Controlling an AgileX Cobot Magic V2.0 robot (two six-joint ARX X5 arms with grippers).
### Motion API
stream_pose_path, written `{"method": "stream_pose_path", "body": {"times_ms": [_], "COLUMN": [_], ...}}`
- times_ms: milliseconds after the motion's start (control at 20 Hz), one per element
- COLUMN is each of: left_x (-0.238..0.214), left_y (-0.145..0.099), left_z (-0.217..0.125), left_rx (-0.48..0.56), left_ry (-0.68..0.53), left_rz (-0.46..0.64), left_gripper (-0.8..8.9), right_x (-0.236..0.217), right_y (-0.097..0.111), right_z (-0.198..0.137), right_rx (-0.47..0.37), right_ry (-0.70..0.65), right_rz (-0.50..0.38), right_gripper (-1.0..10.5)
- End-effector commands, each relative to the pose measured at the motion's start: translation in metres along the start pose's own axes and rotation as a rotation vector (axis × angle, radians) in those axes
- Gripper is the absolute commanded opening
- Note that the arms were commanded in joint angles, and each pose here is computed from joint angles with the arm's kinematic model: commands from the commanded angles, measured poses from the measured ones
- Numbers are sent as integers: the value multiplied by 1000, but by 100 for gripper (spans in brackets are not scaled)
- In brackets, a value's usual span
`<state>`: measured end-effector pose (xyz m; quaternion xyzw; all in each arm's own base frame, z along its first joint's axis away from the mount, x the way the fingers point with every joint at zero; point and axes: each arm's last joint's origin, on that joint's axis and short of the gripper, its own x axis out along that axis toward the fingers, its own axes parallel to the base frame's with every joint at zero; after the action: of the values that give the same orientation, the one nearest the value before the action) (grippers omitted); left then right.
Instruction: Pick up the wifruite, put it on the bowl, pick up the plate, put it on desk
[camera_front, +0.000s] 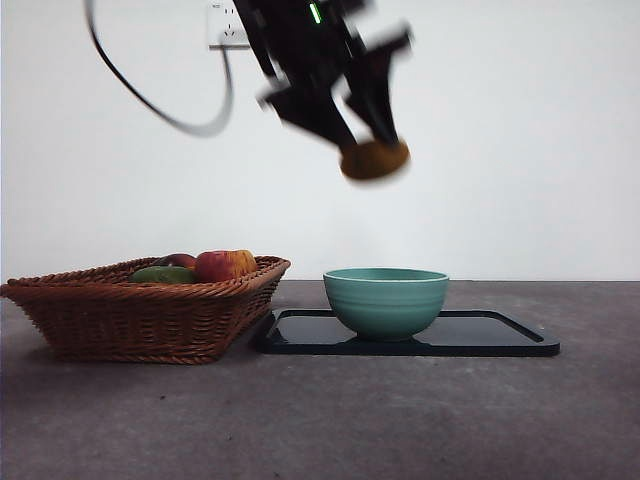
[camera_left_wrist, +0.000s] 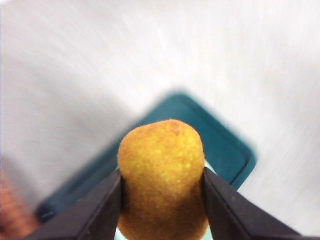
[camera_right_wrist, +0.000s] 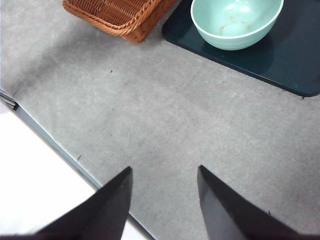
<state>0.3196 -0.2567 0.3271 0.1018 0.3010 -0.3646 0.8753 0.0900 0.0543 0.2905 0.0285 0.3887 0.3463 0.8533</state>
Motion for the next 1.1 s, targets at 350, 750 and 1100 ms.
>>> {"method": "stream_pose_path", "body": {"times_ms": [350, 750, 1100], "left_x": [-146, -163, -98], "left_y": [-4, 8, 37], "left_z": [16, -9, -77], "left_rx": [-248, -381, -502], "left_ry": [-100, -35, 75], "left_rz": [60, 258, 352], "left_gripper": [179, 183, 186], "right_x": [0, 0, 0], "right_y": [1, 1, 1], "right_z": [2, 2, 2], "right_rx": [-16, -16, -16], "right_ry": [-12, -12, -12], "right_rz": [-1, -1, -1], "right_gripper": [208, 208, 208]}}
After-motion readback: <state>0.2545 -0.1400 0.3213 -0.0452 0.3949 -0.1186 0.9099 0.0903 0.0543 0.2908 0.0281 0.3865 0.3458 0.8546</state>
